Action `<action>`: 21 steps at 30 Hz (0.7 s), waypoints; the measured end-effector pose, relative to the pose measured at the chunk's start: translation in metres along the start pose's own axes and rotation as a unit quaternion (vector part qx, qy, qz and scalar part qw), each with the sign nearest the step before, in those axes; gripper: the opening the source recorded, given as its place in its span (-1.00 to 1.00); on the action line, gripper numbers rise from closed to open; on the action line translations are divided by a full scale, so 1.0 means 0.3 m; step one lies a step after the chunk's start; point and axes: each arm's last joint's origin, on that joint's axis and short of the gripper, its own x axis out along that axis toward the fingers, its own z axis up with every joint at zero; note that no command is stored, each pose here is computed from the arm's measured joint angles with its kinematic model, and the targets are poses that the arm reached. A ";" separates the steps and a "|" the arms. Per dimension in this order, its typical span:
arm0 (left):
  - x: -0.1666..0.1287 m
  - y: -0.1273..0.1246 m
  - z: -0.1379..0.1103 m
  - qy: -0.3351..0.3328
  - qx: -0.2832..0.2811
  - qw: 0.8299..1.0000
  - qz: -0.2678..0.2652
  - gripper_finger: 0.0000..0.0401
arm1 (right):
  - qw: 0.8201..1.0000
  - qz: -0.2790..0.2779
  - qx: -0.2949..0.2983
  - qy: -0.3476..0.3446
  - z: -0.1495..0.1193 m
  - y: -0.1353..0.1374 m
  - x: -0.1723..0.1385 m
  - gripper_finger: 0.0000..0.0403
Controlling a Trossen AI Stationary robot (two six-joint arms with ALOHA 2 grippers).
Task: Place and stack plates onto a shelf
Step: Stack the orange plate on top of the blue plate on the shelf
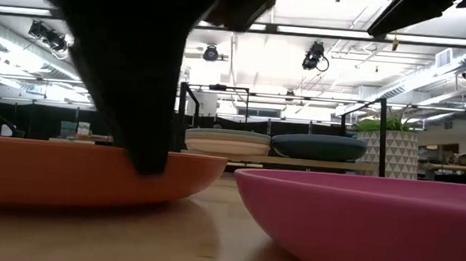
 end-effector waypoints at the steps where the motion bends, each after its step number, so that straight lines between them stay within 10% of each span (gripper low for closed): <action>1: 0.010 0.001 -0.002 0.004 0.001 1.000 0.004 -0.13 | 1.000 0.000 0.000 0.000 0.000 0.000 0.000 -0.34; 21: 0.063 0.006 -0.014 0.060 0.002 0.998 0.003 -0.65 | 1.000 0.004 -0.001 -0.004 0.004 0.002 0.000 -0.34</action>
